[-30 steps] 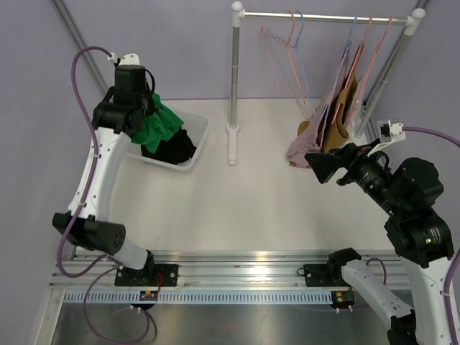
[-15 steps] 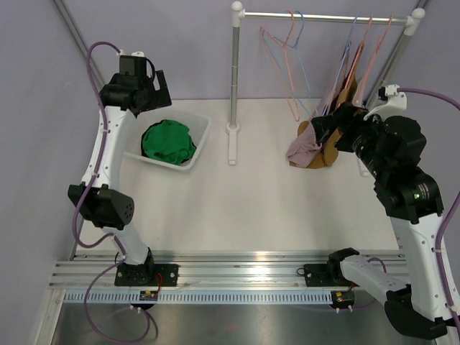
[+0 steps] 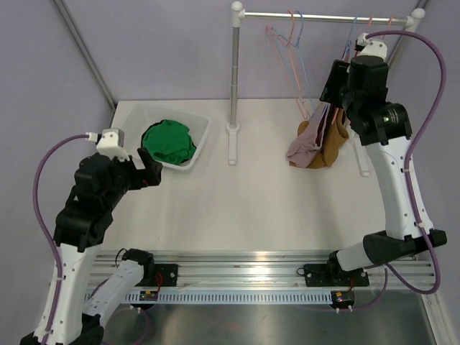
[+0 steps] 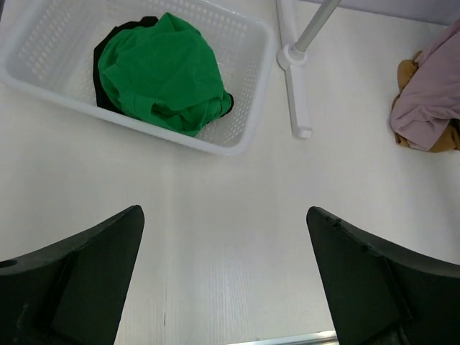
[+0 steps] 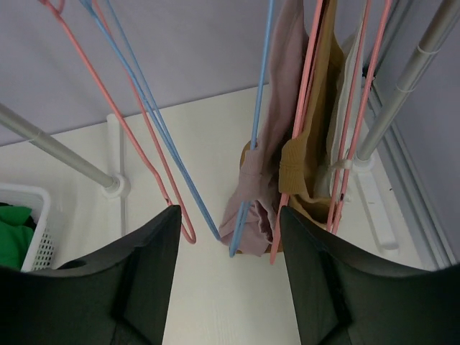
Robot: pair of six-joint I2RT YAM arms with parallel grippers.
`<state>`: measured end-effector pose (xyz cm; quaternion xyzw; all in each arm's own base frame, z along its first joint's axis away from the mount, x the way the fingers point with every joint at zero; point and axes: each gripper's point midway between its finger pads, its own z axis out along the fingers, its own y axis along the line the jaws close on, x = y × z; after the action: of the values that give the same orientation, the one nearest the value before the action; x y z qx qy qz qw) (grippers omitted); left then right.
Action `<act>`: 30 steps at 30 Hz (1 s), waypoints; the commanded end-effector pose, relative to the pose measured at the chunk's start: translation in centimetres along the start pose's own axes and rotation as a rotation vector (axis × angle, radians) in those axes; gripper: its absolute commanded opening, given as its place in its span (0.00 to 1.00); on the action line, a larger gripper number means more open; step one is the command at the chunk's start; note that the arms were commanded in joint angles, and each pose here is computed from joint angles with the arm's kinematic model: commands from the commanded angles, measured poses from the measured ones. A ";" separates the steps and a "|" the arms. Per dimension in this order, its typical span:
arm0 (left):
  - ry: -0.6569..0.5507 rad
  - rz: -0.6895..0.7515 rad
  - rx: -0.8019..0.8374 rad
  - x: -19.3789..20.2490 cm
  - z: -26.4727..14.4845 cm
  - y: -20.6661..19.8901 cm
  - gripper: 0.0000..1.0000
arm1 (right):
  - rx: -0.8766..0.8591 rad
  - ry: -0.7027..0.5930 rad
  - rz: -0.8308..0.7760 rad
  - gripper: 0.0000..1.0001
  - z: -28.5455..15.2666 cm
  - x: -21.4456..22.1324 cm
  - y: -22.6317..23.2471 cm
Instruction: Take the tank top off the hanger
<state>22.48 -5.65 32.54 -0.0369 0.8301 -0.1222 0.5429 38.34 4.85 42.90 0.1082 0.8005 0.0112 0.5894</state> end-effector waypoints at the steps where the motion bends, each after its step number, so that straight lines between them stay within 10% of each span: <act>1: 0.015 0.010 0.019 2.8 2.3 0.3 0.99 | 0.081 -0.078 -0.032 0.64 0.0 -3.6 -1.3; 19: 0.033 -0.006 0.098 6.7 3.0 -0.1 0.99 | 0.194 0.018 -0.082 0.47 10.8 -1.9 -2.1; 30: 0.050 0.004 0.125 6.8 3.3 -0.6 0.99 | 0.194 0.025 -0.071 0.09 11.9 -1.4 -1.9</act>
<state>22.08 -7.23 24.10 -0.0154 0.8499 -0.1534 0.5038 50.14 2.14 36.86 0.1196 0.8353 -0.0893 0.5292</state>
